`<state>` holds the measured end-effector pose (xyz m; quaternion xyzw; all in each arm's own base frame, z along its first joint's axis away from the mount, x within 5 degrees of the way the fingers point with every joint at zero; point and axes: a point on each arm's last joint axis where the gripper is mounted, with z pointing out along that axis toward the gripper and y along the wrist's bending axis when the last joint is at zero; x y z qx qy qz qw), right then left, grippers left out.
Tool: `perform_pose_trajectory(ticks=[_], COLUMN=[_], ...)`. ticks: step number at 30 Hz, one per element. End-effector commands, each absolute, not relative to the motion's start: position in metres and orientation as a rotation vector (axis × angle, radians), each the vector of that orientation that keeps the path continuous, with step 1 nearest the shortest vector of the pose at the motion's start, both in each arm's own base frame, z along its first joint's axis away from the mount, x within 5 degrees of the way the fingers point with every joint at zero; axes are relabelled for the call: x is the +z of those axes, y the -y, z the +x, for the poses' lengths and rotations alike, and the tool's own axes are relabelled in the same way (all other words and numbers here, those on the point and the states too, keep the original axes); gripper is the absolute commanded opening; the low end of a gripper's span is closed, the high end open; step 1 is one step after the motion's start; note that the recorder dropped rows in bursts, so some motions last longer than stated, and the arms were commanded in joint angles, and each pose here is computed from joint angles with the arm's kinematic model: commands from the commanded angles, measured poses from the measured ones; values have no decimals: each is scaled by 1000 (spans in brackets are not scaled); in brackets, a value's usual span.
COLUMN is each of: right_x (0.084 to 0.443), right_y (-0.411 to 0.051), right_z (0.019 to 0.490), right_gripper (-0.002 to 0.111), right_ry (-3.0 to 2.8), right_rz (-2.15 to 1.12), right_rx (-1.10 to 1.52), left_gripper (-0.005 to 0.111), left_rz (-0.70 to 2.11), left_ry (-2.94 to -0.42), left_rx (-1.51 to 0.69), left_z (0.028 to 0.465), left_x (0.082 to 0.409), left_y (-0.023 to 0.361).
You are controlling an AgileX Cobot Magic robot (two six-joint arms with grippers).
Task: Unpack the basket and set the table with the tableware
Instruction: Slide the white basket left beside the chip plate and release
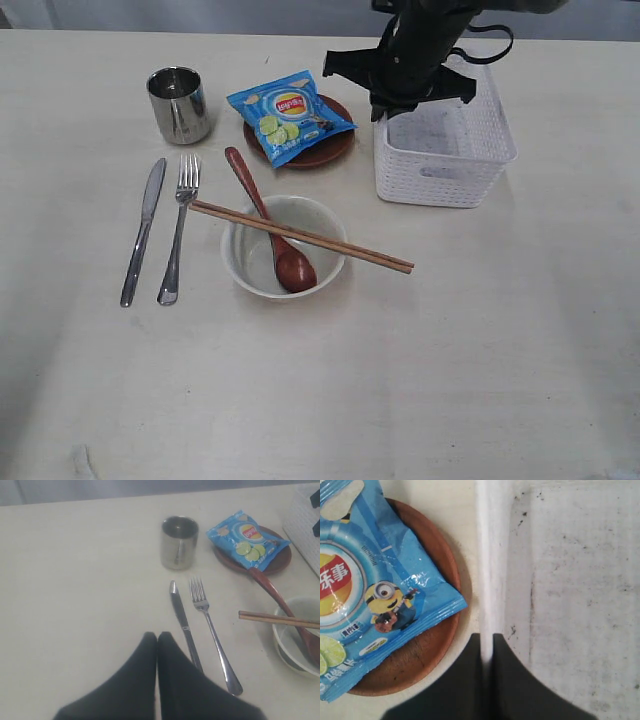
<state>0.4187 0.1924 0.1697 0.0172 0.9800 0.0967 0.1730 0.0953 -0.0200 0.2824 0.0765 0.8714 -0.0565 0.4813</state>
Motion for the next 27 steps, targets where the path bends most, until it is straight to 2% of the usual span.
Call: perform_pose_trajectory(ticks=[1, 23, 26, 27], right_x=[166, 167, 167, 167], right_y=[-191, -190, -190, -190], right_z=[416, 418, 418, 418], right_gripper=[-1, 0, 12, 28], right_ry=[-2816, -2788, -2788, -2788], right_rz=[22, 31, 31, 28], right_rx=[244, 228, 228, 227], left_gripper=[0, 0, 0, 0], left_rz=[184, 184, 184, 184], left_ry=[-2116, -2116, -2116, -2116], left_rx=[-145, -145, -145, -145], left_z=[95, 95, 95, 95], left_x=[281, 281, 281, 281], left_y=[20, 20, 20, 20])
